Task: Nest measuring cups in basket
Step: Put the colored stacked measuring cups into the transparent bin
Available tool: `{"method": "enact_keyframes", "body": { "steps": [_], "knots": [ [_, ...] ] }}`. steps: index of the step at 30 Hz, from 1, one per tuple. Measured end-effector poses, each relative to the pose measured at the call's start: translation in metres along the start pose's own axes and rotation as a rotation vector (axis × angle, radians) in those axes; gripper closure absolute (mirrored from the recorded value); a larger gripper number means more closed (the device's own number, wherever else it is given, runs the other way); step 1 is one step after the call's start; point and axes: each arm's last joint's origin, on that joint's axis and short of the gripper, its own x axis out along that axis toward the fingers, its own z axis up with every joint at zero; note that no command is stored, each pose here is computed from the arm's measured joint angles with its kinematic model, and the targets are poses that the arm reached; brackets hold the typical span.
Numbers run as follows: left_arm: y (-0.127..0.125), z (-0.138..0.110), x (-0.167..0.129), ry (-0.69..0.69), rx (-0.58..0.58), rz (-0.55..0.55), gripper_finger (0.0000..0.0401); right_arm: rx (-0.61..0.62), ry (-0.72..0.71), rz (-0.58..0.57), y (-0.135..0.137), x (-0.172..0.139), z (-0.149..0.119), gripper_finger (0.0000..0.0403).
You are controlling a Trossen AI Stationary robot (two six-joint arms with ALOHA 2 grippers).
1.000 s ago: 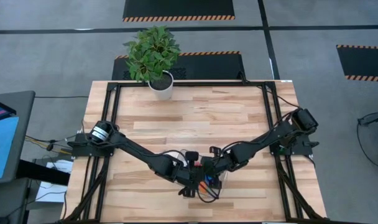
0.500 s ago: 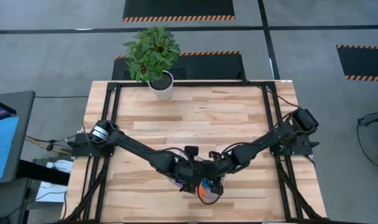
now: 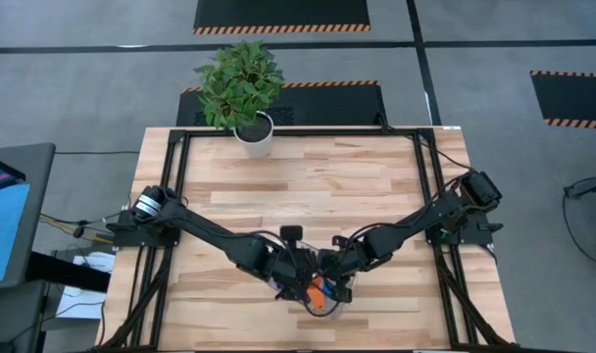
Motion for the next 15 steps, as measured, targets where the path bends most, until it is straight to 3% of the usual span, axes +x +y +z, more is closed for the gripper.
{"method": "enact_keyframes", "body": {
  "steps": [9, 15],
  "knots": [
    [0.007, -0.002, -0.018, 0.01, -0.054, 0.012, 0.0401, 0.02, 0.044, -0.13, -0.003, -0.028, 0.013, 0.0386],
    [-0.003, -0.004, -0.023, 0.008, -0.086, -0.016, 0.0401, -0.043, -0.027, -0.007, 0.017, -0.05, 0.028, 0.039]
  ]
}}
